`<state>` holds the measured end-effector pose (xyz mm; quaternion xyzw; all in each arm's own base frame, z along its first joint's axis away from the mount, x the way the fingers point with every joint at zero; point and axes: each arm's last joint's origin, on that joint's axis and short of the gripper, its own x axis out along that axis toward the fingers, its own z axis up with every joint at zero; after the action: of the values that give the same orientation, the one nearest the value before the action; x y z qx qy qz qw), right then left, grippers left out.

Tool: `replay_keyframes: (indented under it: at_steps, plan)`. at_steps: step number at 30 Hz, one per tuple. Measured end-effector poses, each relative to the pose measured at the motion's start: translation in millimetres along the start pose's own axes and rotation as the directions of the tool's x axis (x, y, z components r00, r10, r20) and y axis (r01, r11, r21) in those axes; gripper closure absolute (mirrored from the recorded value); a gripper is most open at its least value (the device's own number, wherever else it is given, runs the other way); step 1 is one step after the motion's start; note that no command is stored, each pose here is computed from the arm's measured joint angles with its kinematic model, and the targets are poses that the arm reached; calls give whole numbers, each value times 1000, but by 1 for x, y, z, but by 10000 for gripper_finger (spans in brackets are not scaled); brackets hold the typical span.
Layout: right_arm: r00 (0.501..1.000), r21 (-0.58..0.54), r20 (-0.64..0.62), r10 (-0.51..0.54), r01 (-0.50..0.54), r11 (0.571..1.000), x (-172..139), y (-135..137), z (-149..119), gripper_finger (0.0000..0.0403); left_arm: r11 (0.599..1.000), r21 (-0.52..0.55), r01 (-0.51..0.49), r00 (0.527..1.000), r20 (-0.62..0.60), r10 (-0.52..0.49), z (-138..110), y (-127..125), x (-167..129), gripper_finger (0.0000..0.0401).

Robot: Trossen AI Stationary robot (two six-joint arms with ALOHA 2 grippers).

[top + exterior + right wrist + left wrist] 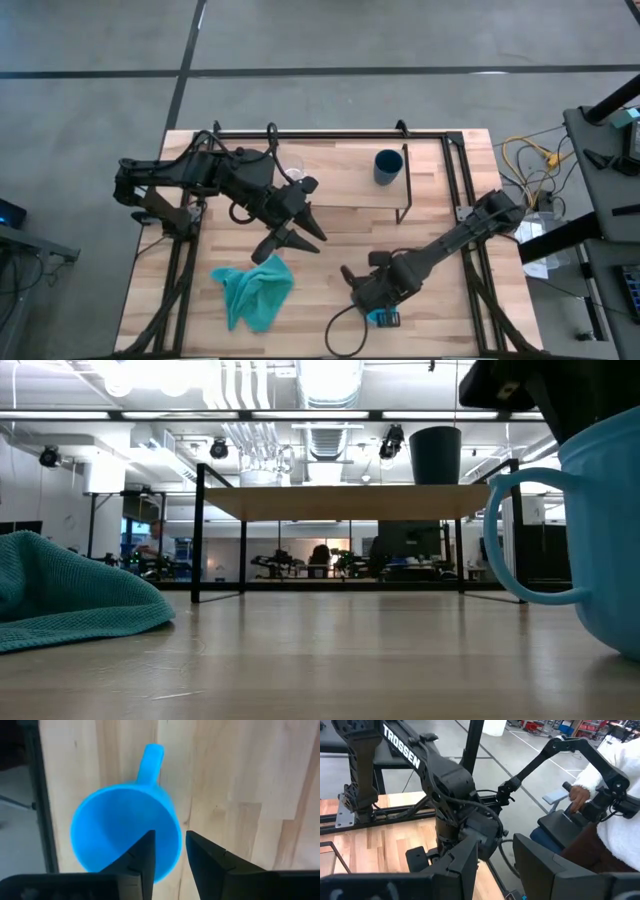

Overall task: Stack small to large cups/mugs on shelf
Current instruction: Put the light blue mug on the shelf

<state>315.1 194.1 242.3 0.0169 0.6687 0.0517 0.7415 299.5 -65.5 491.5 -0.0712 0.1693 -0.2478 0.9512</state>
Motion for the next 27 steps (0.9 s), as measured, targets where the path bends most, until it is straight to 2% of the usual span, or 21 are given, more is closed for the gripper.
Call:
replay_keyframes:
  at_steps: [12, 14, 16, 20, 27]
  plan:
    - [993, -48, -106, -56, 51, 998, 45, 2, 8, 269, 1000, 1, 1, 1000, 2, -1, 0, 0, 0, 289]
    - [990, -34, -125, -64, 60, 998, 49, 1, 8, 277, 1000, 1, 1, 1000, 3, -1, 0, 0, -1, 289]
    - [986, -25, -151, -77, 74, 997, 48, 0, 7, 302, 1000, 2, 1, 1000, 5, -1, 1, -1, -2, 289]
    - [987, -22, -141, -71, 69, 997, 31, -2, 4, 379, 1000, 6, 3, 1000, 15, -3, 2, -3, -7, 289]
    - [1000, 85, 7, -11, 10, 996, -32, -11, 0, 393, 1000, 12, 3, 999, 32, -3, 4, -6, -14, 289]
